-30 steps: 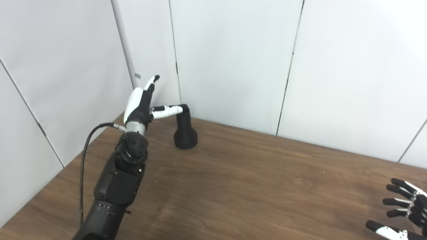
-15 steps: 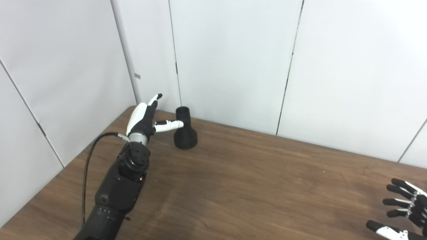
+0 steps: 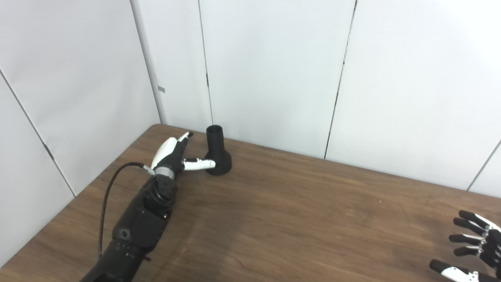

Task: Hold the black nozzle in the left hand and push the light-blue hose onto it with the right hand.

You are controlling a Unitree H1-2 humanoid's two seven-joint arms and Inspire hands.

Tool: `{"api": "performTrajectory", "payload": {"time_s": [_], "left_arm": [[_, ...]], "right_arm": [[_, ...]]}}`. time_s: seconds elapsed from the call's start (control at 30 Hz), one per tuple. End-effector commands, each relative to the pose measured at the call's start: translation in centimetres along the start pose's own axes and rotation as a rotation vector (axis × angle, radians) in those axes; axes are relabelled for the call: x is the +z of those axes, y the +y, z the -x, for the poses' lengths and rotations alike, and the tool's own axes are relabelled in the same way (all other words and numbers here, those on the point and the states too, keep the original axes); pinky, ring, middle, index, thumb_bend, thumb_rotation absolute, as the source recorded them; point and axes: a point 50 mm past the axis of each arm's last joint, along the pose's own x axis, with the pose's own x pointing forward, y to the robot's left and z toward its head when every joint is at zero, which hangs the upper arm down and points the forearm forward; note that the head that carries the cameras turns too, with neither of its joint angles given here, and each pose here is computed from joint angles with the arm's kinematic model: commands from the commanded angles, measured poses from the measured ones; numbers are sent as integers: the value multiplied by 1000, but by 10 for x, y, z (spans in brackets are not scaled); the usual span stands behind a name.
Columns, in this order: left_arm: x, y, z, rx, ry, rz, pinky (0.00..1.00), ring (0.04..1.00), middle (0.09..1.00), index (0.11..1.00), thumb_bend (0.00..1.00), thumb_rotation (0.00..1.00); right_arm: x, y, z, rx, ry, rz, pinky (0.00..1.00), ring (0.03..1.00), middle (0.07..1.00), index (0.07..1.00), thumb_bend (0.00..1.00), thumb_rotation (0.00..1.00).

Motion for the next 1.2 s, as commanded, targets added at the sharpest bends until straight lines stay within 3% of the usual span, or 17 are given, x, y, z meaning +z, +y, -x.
{"api": "performTrajectory", "payload": {"time_s": [0.0, 0.57, 1.17], "left_arm": [[25, 23, -9, 85, -67, -33, 1000, 1000, 992, 997, 1000, 411], [34, 8, -17, 72, -93, -72, 1000, 1000, 921, 950, 1000, 399], [37, 0, -23, 32, -122, -28, 1000, 1000, 904, 942, 1000, 343]], "right_arm": [[20, -9, -11, -15, -114, 18, 490, 613, 745, 762, 725, 0], [23, -5, -9, -16, -119, 19, 489, 607, 741, 757, 740, 0], [23, -7, -2, -16, -111, 41, 493, 613, 745, 762, 724, 0]]}}
